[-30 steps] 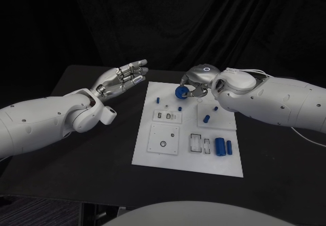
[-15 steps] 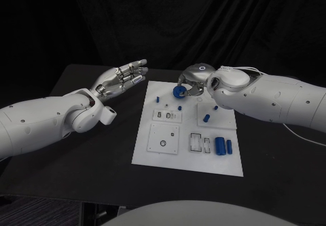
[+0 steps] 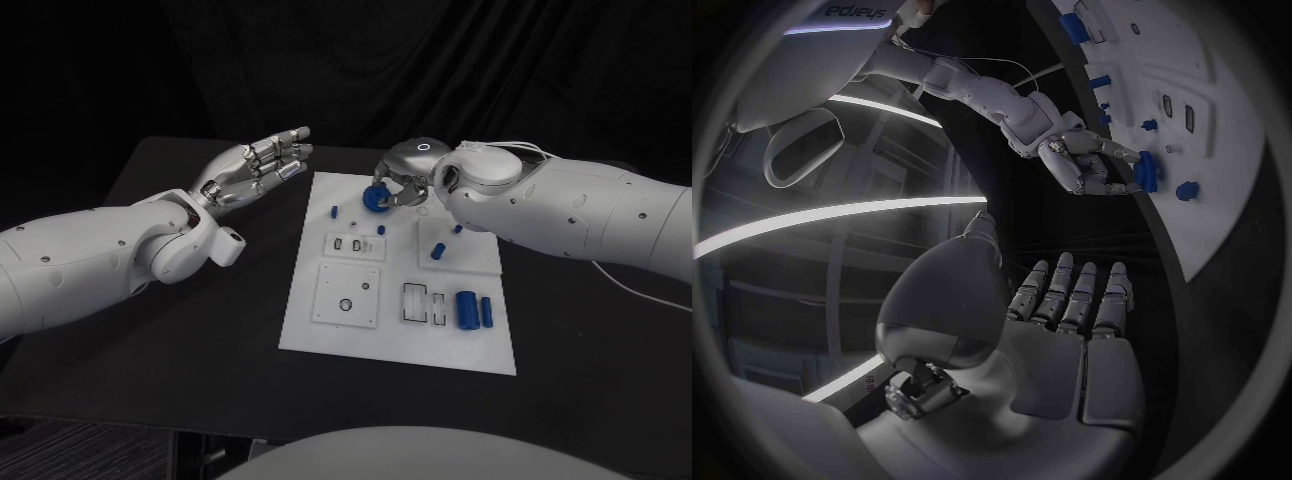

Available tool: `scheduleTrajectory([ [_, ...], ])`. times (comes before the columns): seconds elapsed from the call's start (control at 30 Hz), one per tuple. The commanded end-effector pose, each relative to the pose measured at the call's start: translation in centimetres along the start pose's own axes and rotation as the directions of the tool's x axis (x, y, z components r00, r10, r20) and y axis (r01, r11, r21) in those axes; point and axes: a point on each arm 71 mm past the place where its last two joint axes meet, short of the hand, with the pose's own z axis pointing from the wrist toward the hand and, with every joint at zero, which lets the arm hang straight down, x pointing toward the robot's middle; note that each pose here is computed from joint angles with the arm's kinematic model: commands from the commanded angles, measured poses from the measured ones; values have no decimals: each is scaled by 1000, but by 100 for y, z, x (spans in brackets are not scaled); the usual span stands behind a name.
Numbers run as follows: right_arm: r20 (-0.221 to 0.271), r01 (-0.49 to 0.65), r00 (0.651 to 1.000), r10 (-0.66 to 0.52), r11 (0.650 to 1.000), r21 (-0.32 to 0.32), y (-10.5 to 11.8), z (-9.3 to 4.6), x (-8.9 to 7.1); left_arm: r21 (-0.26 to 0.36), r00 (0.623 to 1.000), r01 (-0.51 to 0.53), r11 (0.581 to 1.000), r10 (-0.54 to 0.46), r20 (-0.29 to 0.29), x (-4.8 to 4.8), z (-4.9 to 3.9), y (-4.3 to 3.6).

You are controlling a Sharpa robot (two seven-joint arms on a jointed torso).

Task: Assemble the parts on the task board

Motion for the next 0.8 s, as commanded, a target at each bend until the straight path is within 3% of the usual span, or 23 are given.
scheduleTrajectory([
  [0.03,-47,-4,999,5,1000,26,-10,-2,68,22,1000,7,1000,-7,-15,18,1,-10],
  [0.37,-70,-5,998,8,999,43,-20,0,108,22,1000,8,1000,-7,-17,21,6,-9],
  [0.8,-1,-11,1000,11,999,35,-27,-15,70,22,1000,8,1000,-8,-18,22,12,-6],
])
